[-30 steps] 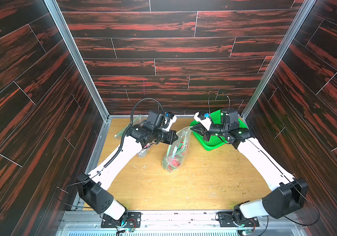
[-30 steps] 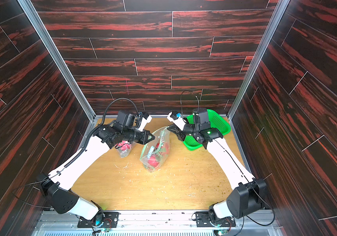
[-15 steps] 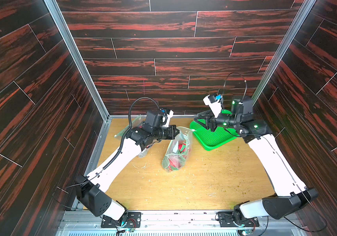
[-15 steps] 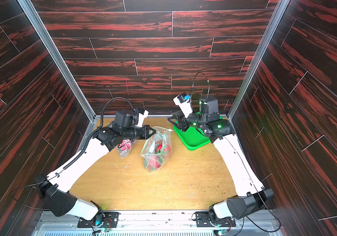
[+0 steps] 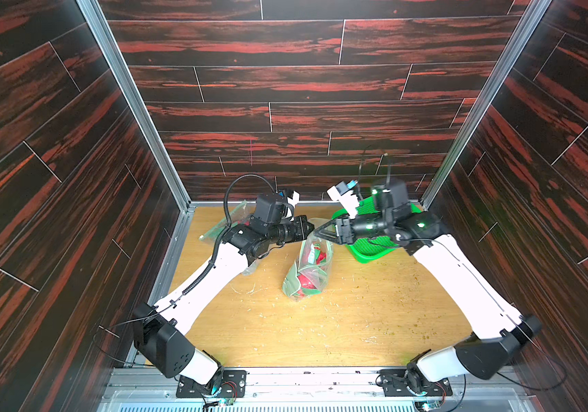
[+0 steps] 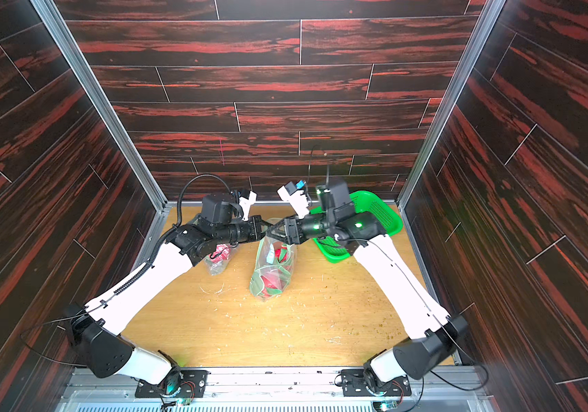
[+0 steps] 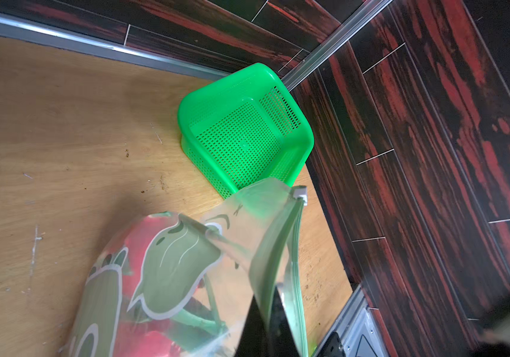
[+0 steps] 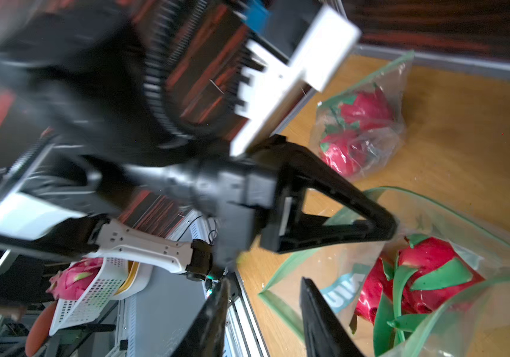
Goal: Open the zip-top bag and take out the dragon fruit
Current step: Pick up the dragon fruit from the zipper food storage bag.
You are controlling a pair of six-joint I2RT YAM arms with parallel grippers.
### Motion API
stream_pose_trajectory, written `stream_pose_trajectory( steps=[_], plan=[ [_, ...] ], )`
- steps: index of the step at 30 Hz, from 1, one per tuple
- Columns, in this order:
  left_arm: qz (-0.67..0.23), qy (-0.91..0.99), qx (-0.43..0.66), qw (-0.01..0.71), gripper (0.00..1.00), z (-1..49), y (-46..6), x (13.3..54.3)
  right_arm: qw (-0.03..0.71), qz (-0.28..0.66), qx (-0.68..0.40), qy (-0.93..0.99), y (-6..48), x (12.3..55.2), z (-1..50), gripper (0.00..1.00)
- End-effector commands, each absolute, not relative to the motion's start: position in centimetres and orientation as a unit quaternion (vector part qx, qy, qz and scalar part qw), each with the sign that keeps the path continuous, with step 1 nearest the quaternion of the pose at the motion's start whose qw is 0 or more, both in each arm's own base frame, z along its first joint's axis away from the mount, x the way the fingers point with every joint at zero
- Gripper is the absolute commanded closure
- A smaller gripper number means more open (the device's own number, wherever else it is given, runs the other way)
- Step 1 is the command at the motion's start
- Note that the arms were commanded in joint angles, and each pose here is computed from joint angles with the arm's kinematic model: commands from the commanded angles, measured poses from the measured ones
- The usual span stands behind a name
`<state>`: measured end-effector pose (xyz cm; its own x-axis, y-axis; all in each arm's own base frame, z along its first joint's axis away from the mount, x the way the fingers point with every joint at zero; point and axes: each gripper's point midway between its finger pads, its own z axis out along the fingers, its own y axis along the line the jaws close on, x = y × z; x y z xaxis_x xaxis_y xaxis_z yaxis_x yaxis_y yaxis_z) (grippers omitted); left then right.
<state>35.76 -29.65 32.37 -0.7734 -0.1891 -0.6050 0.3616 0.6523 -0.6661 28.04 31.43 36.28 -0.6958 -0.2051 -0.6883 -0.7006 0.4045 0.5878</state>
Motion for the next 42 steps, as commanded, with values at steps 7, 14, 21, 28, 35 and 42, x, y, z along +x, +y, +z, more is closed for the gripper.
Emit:
stream_pose_trajectory(
  steps=[7,14,21,28,35,42],
  plan=[
    [-0.445,0.813,0.053,0.371,1.0,35.4,-29.7,35.7,0.234,0.395,-0.231,0.858,31.4,31.0,29.3,0.58],
    [-0.446,0.816,0.058,0.364,1.0,34.9,-29.9,35.6,0.215,0.316,-0.221,0.897,30.2,31.8,24.9,0.58],
    [-0.435,0.823,0.061,0.361,1.0,33.6,-29.8,35.8,0.21,0.231,-0.199,0.929,27.5,32.1,22.9,0.57],
    [-0.441,0.816,0.062,0.368,1.0,32.2,-30.3,36.3,0.188,0.207,-0.192,0.941,26.7,31.2,21.7,0.56],
    [-0.447,0.818,0.051,0.358,1.0,30.6,-31.0,37.3,0.16,0.184,-0.179,0.953,25.6,30.2,20.1,0.54],
    [-0.453,0.817,0.05,0.354,1.0,30.1,-31.6,37.5,0.143,0.163,-0.155,0.964,24.4,29.5,18.5,0.49]
  ],
)
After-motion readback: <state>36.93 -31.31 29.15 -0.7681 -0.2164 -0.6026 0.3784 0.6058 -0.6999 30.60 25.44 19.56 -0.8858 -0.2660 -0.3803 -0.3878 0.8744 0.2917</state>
